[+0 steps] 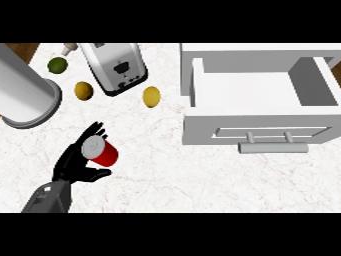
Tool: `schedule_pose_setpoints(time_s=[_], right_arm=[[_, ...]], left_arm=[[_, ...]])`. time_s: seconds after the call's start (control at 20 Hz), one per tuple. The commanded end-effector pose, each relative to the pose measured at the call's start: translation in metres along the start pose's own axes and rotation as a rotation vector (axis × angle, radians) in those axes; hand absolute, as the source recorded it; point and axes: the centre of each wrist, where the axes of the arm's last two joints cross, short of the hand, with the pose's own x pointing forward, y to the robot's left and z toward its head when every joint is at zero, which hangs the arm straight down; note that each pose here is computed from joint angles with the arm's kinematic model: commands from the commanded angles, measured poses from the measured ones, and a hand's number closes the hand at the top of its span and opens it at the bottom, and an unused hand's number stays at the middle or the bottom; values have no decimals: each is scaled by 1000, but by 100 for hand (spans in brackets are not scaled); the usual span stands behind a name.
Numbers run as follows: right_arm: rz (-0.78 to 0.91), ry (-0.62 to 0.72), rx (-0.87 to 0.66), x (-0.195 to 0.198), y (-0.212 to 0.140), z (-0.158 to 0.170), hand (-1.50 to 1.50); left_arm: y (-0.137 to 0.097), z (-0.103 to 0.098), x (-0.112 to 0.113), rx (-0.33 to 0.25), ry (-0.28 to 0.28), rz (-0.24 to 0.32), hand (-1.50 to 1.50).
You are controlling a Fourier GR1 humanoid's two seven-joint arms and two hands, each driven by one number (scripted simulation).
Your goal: Pick up the can, place it into the drawer and close the drawer
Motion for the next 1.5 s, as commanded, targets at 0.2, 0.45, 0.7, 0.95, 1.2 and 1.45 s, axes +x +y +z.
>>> schedule_pose_setpoints(time_s=[0.2, 0.45, 0.7, 0.95, 1.2, 1.45], right_arm=[[5, 0, 17, 3, -9, 10, -150], [-15, -3, 9, -2, 6, -4, -150], [-29, 2, -20, 11, 1, 3, -150], [-24, -2, -25, 13, 5, 6, -150], [-17, -14, -3, 11, 17, 11, -150], [-25, 7, -19, 14, 12, 21, -150]], left_arm=[[-10, -20, 7, -136, 27, 79, 150], [-42, -44, 20, -217, -39, 109, 150], [-42, -40, 36, -32, -141, 135, 150], [-51, -43, 47, 186, -258, 156, 150], [-82, -49, 79, 154, -268, 148, 150], [-102, -54, 132, 115, -312, 84, 150]])
